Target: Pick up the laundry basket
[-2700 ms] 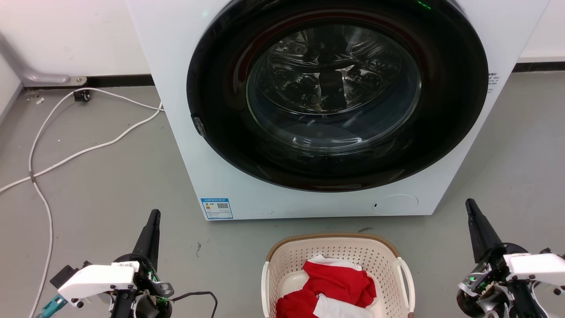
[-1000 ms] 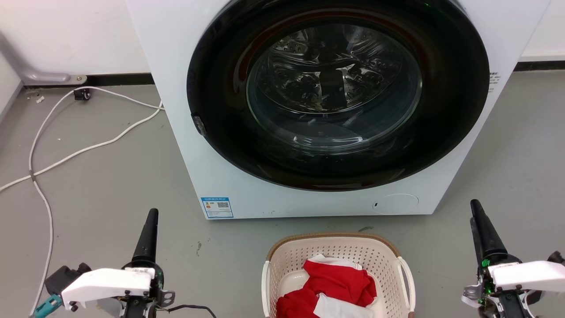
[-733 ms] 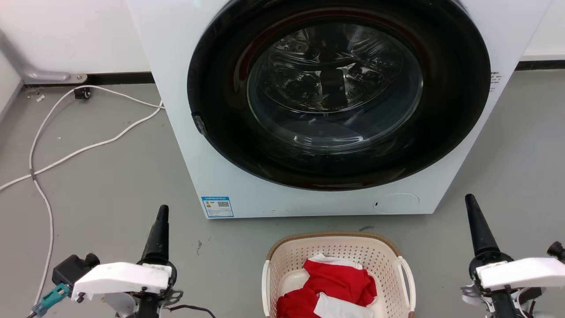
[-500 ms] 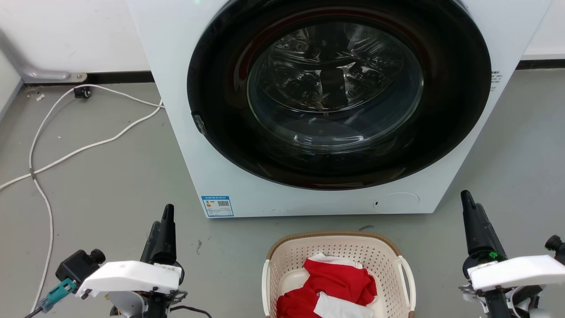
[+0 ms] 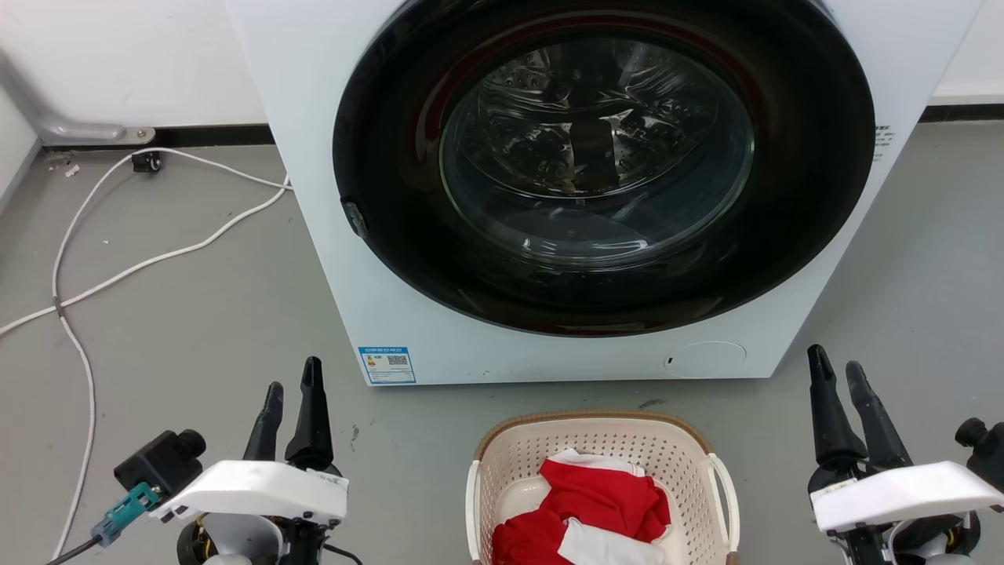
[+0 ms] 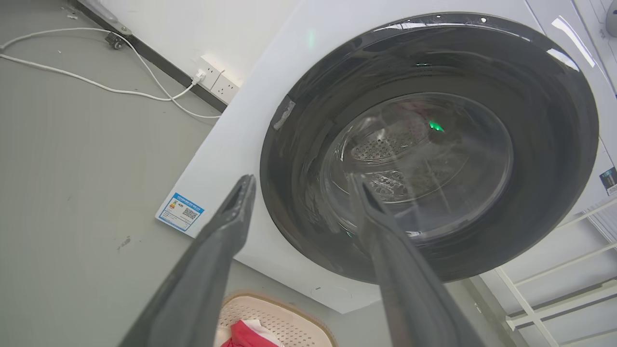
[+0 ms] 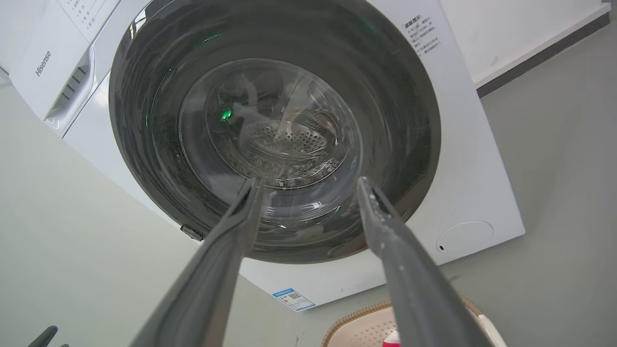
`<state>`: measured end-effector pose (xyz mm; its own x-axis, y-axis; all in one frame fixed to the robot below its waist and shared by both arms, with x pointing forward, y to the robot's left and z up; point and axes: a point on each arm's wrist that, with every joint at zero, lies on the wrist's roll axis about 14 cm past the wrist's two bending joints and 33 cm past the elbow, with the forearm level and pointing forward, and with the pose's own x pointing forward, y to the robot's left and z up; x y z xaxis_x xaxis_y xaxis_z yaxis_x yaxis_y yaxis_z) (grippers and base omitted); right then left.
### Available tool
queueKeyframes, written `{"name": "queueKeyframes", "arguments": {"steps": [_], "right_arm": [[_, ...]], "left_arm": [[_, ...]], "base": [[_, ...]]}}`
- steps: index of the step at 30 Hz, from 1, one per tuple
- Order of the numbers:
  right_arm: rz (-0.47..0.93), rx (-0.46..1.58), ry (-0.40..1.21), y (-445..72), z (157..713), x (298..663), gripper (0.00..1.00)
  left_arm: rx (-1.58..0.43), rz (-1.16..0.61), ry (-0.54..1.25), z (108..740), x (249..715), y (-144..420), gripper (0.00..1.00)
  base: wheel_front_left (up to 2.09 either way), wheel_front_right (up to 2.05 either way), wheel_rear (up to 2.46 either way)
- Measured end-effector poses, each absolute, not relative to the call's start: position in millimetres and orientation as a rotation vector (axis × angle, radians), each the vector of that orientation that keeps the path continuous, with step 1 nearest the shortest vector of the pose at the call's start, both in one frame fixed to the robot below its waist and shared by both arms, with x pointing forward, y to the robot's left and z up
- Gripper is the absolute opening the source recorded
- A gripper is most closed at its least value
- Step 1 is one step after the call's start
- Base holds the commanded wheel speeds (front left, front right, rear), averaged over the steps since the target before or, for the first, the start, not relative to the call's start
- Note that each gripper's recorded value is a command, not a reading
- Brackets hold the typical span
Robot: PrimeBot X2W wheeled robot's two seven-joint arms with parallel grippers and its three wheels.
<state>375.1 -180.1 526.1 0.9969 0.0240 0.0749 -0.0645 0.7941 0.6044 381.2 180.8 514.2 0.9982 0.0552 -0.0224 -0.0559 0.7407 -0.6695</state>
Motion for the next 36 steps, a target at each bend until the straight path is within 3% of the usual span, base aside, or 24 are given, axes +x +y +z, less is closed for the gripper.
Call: {"name": "queueKeyframes", "arguments": {"steps": [36], "right_arm": [[0.079,0.287,-0.155,-173.3,541.8,364.8,1.0]], "left_arm": [[-0.295,0.011,-0.112,535.9,373.8,161.9,1.0]], "base": [[0.0,0.0,0.0]]}}
